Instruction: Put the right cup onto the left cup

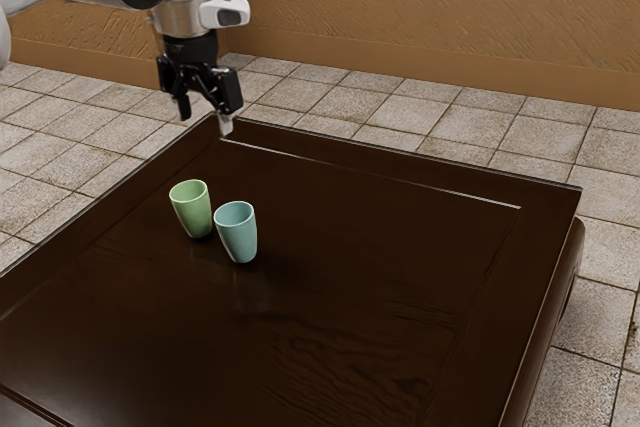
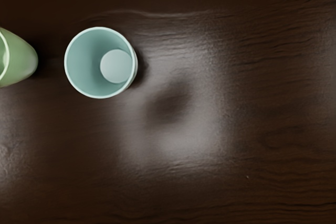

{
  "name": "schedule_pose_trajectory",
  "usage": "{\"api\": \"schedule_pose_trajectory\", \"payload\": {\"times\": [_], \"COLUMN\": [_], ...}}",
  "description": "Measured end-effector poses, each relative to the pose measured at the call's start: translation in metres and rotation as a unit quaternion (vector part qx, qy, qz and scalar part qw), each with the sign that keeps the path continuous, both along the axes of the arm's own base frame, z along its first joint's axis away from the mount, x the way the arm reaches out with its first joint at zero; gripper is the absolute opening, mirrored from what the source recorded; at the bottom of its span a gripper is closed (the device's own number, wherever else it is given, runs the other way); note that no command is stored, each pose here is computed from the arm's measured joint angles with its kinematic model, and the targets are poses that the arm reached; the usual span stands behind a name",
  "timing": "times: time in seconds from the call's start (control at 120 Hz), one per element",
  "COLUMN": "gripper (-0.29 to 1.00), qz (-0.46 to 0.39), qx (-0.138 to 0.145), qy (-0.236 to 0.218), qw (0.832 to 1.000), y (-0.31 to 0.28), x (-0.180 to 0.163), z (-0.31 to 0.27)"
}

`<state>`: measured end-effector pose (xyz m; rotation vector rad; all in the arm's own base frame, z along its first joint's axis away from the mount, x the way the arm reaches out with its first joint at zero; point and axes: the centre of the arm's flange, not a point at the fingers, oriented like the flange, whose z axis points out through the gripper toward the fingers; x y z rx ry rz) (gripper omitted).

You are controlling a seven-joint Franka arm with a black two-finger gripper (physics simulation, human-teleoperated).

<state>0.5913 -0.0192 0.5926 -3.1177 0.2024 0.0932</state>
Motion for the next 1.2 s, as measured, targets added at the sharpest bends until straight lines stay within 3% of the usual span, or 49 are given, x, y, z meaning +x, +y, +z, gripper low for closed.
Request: {"api": "schedule_pose_trajectory", "payload": {"times": [0.133, 0.425, 0.7, 1.117, 1.2], "gripper": [0.7, 0.67, 0.55, 0.45, 0.34], "qz": [-0.003, 0.015, 0.032, 0.03, 0.027], "qx": [0.0, 0.003, -0.027, -0.053, -0.056], "qy": [-0.001, 0.044, 0.067, 0.062, 0.059], "qw": [1.0, 0.999, 0.997, 0.996, 0.996], "y": [-0.003, 0.014, 0.029, 0.054, 0.056], "x": [0.009, 0.055, 0.088, 0.114, 0.115], "z": [-0.011, -0.111, -0.201, -0.266, -0.268]}}
